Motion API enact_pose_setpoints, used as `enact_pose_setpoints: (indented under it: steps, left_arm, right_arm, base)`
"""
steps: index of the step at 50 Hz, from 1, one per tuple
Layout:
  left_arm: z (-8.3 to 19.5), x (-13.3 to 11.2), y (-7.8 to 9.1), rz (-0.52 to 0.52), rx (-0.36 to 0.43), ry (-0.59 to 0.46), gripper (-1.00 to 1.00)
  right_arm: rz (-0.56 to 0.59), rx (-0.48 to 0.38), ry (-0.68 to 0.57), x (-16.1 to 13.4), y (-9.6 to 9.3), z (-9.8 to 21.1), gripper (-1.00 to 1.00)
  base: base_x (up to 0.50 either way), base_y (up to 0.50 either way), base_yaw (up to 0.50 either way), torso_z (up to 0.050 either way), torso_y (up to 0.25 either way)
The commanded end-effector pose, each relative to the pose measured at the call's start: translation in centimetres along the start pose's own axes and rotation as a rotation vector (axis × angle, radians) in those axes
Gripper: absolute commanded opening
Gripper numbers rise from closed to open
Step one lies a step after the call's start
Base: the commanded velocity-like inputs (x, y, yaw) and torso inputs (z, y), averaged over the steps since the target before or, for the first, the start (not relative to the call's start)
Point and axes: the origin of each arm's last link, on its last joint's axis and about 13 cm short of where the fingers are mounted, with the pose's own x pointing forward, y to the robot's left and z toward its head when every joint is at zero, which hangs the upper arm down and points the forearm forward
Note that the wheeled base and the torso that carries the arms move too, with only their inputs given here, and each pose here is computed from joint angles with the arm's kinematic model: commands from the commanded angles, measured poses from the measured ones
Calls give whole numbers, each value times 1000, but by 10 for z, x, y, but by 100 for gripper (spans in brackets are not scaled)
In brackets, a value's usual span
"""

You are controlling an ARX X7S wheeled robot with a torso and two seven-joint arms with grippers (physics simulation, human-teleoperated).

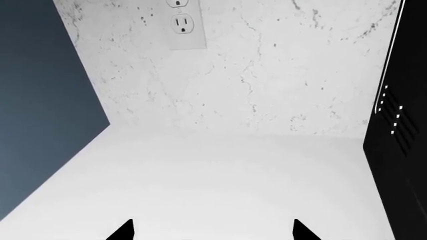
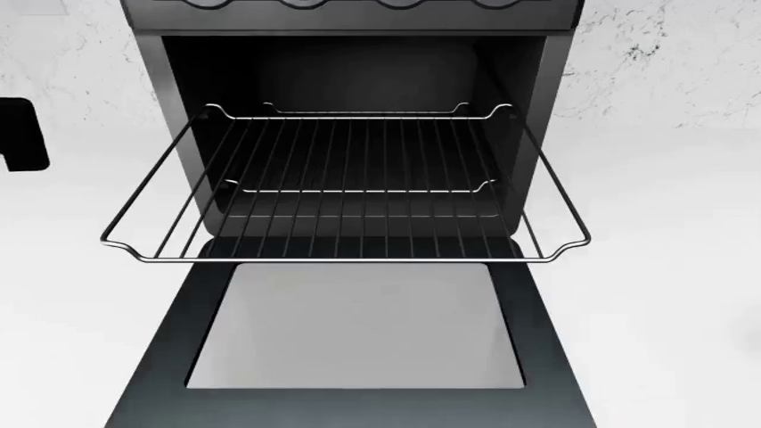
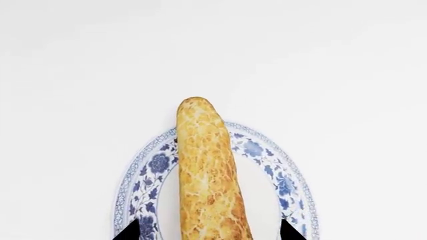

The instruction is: Place the baguette on the top rack of the toaster oven.

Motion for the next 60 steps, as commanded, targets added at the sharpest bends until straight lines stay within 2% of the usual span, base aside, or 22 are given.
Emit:
enact_pose_setpoints:
  steps: [1,2,6,15,24,28,32,33,37,38,39,44,45,46,47,49,51,54,56,57,58,60]
  left_arm:
    - [1,4,-1,-30,-31,-31,100]
    - [2,4,-2,-32,-30,-33,100]
    - [2,4,-2,-33,-30,-34,100]
    - [0,7,-3,-39,-29,-29,100]
    - [1,6,-1,-34,-29,-31,100]
    - [-1,5,-1,-30,-11,-25,100]
    - [-1,5,0,-27,-13,-27,100]
    - [0,4,0,-29,-13,-30,100]
    - [-1,5,0,-31,-17,-30,100]
    - [-3,5,1,-31,-21,-29,100]
    - [-2,5,2,-27,-26,-28,100]
    - [0,2,2,-29,-24,-34,100]
    - [0,2,2,-29,-24,-34,100]
    - [-2,2,3,-33,-34,-37,100]
    - [-4,3,4,-33,-35,-34,100]
    - [-7,4,5,-29,-34,-29,100]
    - [-7,2,6,-28,-36,-30,100]
    - [-7,2,6,-28,-35,-32,100]
    - [-8,3,6,-29,-34,-30,100]
    - [-9,3,6,-31,-40,-27,100]
    - [-10,3,5,-30,-38,-26,100]
    - [-10,3,6,-30,-39,-26,100]
  right_arm:
    - [20,49,10,3,-3,-8,-100]
    - [11,58,7,1,-13,-11,-100]
    - [11,65,-3,1,-6,-4,-100]
    - [-5,82,-36,-4,-6,-1,-100]
    - [12,40,-135,-22,-2,30,-100]
    - [28,-23,-193,-35,16,60,-100]
    - [39,-59,-237,-48,25,80,-100]
    - [53,-100,-238,-51,29,84,-100]
    - [122,-155,-267,-60,39,97,-100]
    - [152,-181,-283,-65,42,101,-100]
    - [187,-245,-270,-72,45,104,-100]
    - [306,-338,-328,-99,54,121,-100]
    - [306,-338,-328,-99,54,121,-100]
    - [252,-368,-401,-108,58,131,-100]
    - [308,-354,-402,-110,60,131,-100]
    - [304,-367,-402,-112,61,131,-100]
    - [362,-416,-394,-114,68,131,-100]
    - [395,-476,-394,-118,65,129,-100]
    - [441,-544,-417,-121,65,126,-100]
    - [485,-617,-436,-122,67,123,-100]
    - [531,-623,-415,-122,68,119,-100]
    - [519,-632,-412,-122,68,118,-100]
  base:
    - [0,0,0,0,0]
    - [0,0,0,0,0]
    - [0,0,0,0,0]
    - [0,0,0,0,0]
    - [0,0,0,0,0]
    - [0,0,0,0,0]
    - [0,0,0,0,0]
    - [0,0,0,0,0]
    - [0,0,0,0,0]
    - [0,0,0,0,0]
    - [0,0,0,0,0]
    - [0,0,0,0,0]
    - [0,0,0,0,0]
    - [0,0,0,0,0]
    - [0,0,0,0,0]
    - [0,0,0,0,0]
    - [0,0,0,0,0]
    - [0,0,0,0,0]
    - [0,0,0,0,0]
    - [0,0,0,0,0]
    - [0,0,0,0,0]
    - [0,0,0,0,0]
